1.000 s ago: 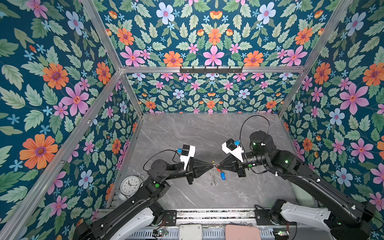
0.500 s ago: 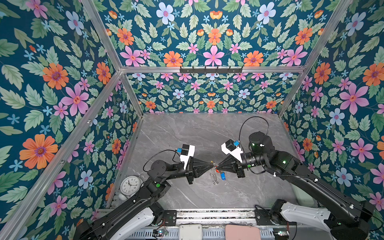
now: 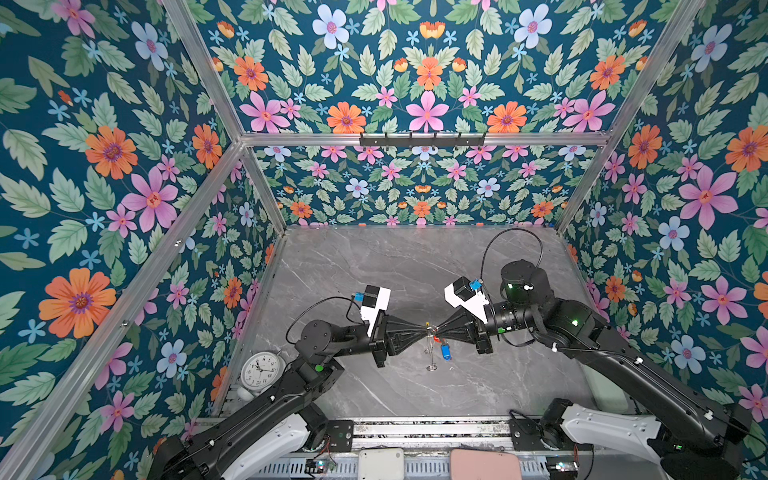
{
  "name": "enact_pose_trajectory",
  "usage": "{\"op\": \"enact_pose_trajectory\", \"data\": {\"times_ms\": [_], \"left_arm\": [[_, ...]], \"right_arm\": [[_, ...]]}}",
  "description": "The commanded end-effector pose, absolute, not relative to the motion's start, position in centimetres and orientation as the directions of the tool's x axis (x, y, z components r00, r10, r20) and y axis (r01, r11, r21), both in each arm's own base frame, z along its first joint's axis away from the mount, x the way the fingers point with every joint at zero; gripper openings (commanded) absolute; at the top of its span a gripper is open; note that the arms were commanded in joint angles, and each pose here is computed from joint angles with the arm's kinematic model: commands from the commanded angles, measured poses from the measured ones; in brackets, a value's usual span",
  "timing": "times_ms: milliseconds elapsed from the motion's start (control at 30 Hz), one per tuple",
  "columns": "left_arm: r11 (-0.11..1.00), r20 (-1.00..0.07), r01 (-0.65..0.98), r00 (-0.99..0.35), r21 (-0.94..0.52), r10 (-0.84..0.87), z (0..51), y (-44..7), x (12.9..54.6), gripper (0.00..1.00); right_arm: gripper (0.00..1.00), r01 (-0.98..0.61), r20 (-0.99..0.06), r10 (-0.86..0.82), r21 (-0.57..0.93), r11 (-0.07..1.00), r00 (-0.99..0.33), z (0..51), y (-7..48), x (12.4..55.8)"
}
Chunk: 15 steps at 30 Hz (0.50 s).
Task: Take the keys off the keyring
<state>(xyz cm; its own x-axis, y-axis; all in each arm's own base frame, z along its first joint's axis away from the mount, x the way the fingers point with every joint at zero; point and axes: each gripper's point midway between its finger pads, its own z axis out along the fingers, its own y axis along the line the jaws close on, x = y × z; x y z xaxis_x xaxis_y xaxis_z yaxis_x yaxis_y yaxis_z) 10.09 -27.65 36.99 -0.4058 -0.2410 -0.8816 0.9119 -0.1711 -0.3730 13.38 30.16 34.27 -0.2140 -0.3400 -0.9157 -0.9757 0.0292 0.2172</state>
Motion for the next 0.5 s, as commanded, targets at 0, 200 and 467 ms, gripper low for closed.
{"op": "enact_pose_trajectory", "data": {"times_ms": [0, 200, 467], "left_arm": [[-0.272, -0.886, 0.912, -0.377, -0.306, -0.269, 39.0, -26.8, 8.1, 0.0], [-0.305, -0.862, 0.91, -0.38, -0.282, -0.336, 39.9, -26.0, 7.7, 0.0], [-0.262, -0.827, 0.918, -0.384, -0.296, -0.41, 40.4, -25.7, 9.0, 0.0]], "right_arm": [[0.0, -0.978, -0.91, -0.358, 0.196, 0.069, -0.208, 33.9, 30.2, 14.3], [0.0, -0.975, -0.909, -0.355, 0.22, 0.04, -0.22, 33.7, 30.7, 14.2], [0.0, -0.973, -0.913, -0.343, 0.232, 0.011, -0.222, 33.5, 31.1, 13.5]]}}
